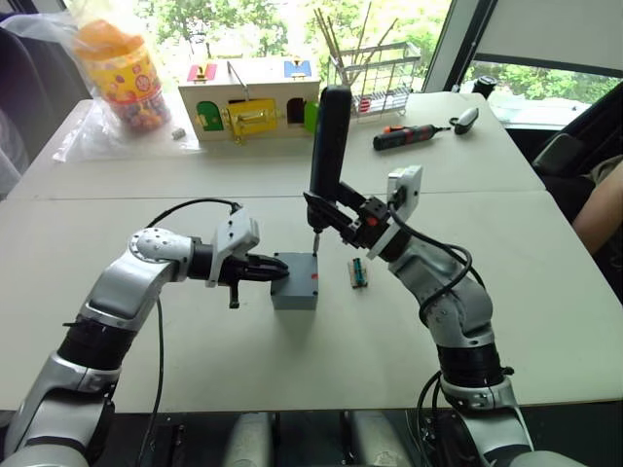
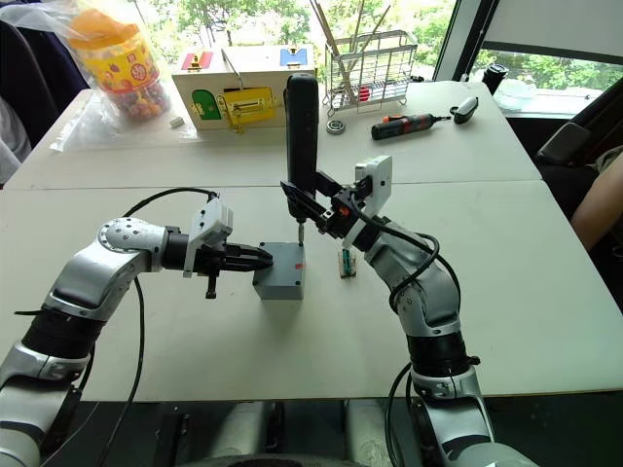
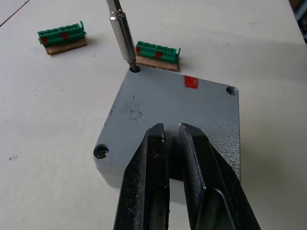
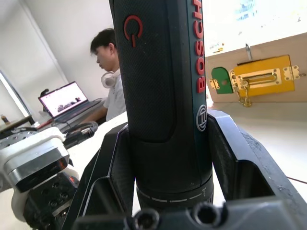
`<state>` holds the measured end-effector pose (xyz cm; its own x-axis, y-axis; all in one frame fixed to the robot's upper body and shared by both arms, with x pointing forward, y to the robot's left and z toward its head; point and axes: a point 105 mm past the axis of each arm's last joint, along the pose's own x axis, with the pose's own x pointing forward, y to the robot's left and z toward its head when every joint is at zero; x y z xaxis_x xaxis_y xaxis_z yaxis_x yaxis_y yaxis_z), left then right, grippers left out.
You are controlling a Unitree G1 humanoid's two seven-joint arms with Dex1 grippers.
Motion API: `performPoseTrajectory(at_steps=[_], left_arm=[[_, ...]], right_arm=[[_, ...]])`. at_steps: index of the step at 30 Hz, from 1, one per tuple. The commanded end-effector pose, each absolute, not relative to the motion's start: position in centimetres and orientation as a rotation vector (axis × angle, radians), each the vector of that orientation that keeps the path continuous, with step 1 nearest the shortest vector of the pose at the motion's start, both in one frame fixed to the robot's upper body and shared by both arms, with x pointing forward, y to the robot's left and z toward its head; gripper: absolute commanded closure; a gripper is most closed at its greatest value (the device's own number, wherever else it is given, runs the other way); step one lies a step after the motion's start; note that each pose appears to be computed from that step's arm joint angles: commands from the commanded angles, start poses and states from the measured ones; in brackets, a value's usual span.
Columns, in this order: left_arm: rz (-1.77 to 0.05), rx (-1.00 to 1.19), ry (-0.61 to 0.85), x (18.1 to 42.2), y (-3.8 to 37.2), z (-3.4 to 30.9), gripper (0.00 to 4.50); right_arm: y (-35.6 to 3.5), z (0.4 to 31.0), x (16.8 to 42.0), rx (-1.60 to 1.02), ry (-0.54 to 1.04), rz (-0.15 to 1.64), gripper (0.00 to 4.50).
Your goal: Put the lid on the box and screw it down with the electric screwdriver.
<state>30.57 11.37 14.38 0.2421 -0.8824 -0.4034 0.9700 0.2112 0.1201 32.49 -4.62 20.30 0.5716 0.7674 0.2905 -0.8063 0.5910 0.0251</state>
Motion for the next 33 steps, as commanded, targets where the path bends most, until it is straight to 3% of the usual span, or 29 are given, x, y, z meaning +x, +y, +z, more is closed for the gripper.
performPoseTrajectory(at_steps=[1,14,33], left_arm=[[-1.294,0.394,0.305,30.5,11.7,13.4,4.05],[-1.302,0.39,0.315,30.6,11.6,12.7,4.05],[-1.311,0.372,0.326,30.4,11.2,12.1,4.05]], right_arm=[[-4.4,17.6,31.9,0.128,-0.209,0.922,2.69],[-4.6,14.4,32.3,0.061,-0.118,0.863,2.69],[-5.6,15.0,32.4,0.061,-0.123,0.852,2.69]])
